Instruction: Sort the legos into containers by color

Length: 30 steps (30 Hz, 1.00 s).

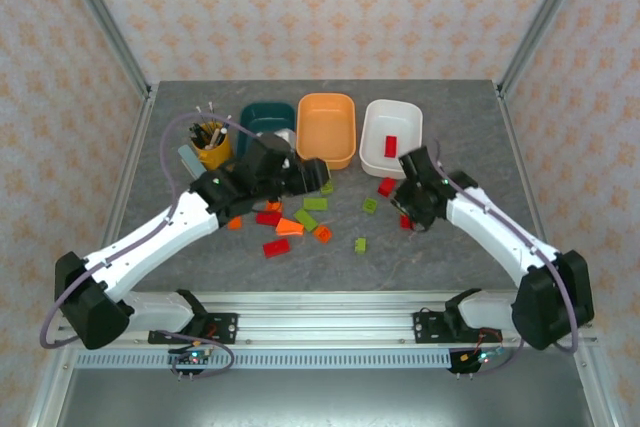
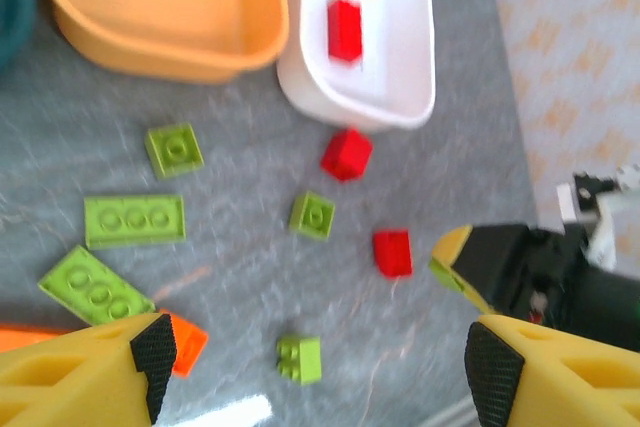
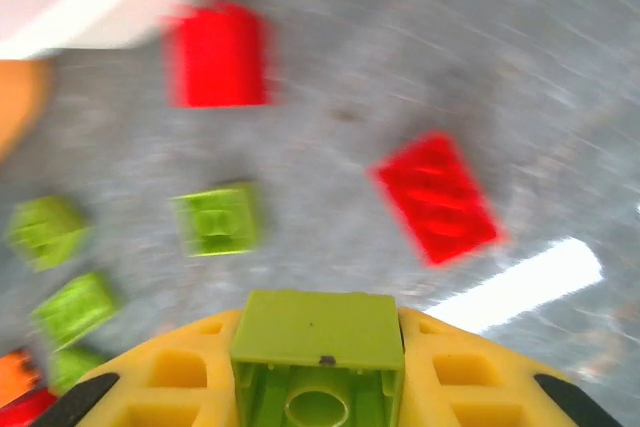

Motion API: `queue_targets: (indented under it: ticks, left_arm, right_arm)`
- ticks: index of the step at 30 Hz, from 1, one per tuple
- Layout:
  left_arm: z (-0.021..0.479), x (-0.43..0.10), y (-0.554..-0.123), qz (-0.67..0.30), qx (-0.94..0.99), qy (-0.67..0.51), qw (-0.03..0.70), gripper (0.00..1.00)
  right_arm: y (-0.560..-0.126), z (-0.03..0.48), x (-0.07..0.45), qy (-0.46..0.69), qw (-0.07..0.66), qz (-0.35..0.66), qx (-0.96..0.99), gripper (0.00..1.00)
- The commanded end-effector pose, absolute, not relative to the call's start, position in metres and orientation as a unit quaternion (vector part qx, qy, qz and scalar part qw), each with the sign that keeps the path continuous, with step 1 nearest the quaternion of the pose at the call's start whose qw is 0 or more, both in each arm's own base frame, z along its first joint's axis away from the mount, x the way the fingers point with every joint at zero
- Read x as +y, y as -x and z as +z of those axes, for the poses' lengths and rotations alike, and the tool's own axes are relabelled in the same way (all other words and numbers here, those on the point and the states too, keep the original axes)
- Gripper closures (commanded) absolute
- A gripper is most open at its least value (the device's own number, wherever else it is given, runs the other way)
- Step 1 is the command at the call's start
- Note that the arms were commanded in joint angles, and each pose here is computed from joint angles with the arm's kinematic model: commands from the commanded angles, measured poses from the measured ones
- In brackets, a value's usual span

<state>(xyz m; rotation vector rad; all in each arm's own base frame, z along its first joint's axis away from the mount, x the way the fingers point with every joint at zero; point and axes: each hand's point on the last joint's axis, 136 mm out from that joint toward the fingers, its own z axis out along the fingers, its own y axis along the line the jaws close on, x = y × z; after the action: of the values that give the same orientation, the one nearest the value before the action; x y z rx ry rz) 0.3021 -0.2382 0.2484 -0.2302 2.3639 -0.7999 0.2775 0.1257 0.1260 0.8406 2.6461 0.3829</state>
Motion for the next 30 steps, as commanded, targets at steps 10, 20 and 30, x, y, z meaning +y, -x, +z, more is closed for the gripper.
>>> queue_targets:
  ticks: [10, 20, 30]
  left_arm:
    - [0.260, -0.151, -0.369, -0.270, 0.870, 0.238, 0.337, 0.19]
    - [0.248, -0.134, -0.373, -0.248, 0.871, 0.254, 0.338, 0.20]
    - [0.242, -0.116, -0.349, -0.211, 0.882, 0.257, 0.334, 0.19]
  right_arm:
    - [-0.425, 0.127, 0.241, -0.082, 0.190, 0.087, 0.974, 0.73]
    - [-0.484, 0.064, 0.280, -0.078, 0.144, 0.070, 0.984, 0.69]
    - [-0.495, 0.076, 0.293, -0.074, 0.155, 0.096, 0.980, 0.43]
